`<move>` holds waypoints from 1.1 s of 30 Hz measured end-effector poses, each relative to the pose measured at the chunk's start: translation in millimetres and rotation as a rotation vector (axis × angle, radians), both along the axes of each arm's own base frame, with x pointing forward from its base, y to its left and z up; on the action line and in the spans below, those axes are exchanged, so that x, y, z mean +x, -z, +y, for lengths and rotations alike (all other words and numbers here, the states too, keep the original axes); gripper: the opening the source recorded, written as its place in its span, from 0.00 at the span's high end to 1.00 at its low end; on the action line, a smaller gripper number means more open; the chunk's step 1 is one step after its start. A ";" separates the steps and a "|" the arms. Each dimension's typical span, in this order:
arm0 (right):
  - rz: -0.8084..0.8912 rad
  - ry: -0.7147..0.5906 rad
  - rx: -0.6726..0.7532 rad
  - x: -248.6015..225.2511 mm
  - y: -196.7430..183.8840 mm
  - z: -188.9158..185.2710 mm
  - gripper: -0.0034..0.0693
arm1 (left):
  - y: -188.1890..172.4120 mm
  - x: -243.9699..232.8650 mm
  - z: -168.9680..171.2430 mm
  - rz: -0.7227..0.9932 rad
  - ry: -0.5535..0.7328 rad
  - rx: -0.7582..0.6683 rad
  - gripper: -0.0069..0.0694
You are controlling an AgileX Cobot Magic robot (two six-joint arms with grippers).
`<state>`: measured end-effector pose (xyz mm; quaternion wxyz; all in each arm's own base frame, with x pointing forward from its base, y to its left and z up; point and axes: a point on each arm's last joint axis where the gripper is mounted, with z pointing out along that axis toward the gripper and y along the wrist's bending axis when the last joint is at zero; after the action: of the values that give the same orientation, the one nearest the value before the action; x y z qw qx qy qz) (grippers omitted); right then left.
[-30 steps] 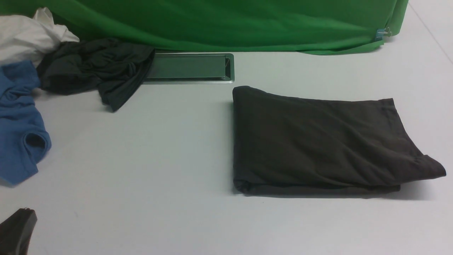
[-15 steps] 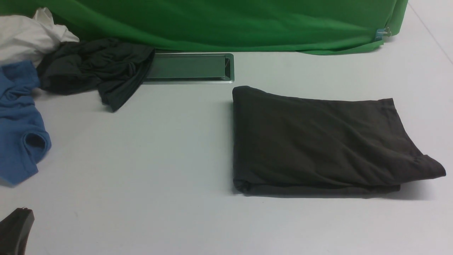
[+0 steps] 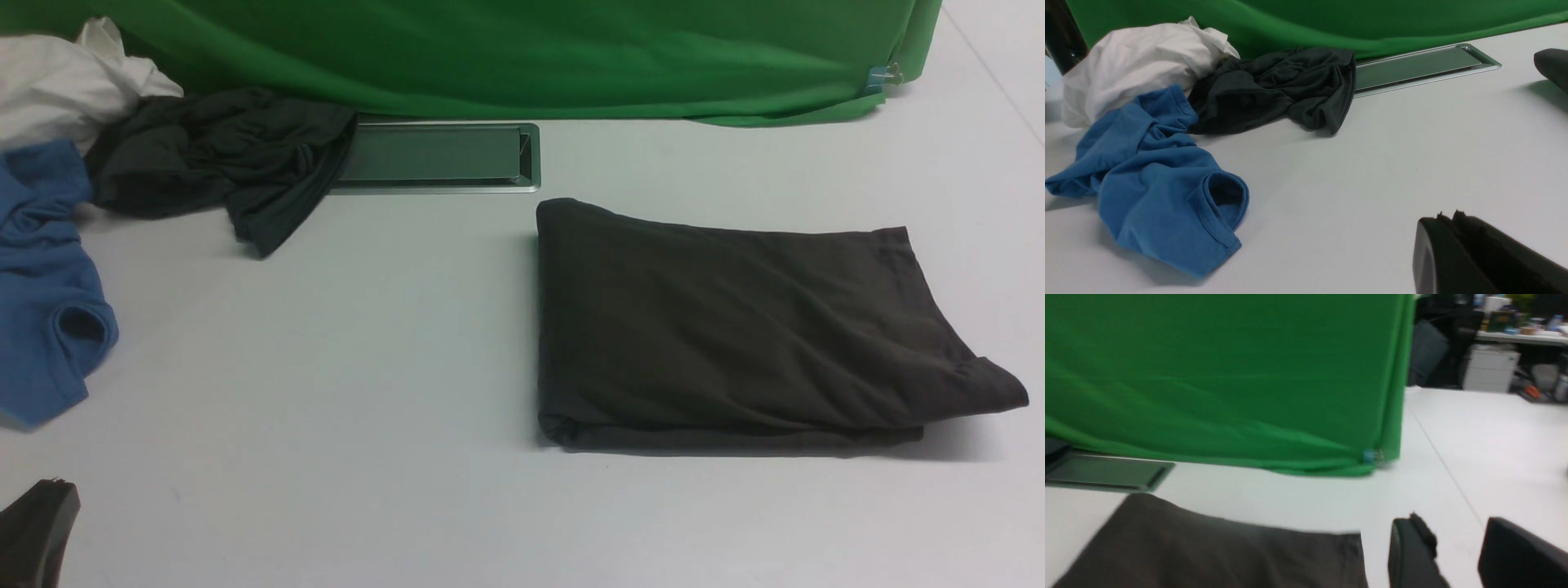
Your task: Fold a long-sleeved shirt on a white desktop.
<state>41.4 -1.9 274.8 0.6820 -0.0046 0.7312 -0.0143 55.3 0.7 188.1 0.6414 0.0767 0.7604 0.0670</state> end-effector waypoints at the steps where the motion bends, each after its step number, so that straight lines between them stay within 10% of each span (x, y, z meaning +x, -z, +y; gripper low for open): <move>1: 0.001 0.003 0.005 0.4 2.8 -0.1 0.63 | 0.0 0.0 0.0 0.000 0.000 0.000 0.87; 8: 0.160 0.060 0.048 12.8 90.8 -2.5 0.63 | 0.0 0.0 0.0 -0.001 0.000 0.000 0.87; 33: 0.101 0.057 0.063 13.8 87.2 -2.3 0.63 | -0.1 0.0 0.0 -0.002 0.000 0.001 0.86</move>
<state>55.2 -4.2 187.6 0.6434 0.0371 0.7645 -0.0104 55.3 0.7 188.2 0.6420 0.0770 0.7599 0.0673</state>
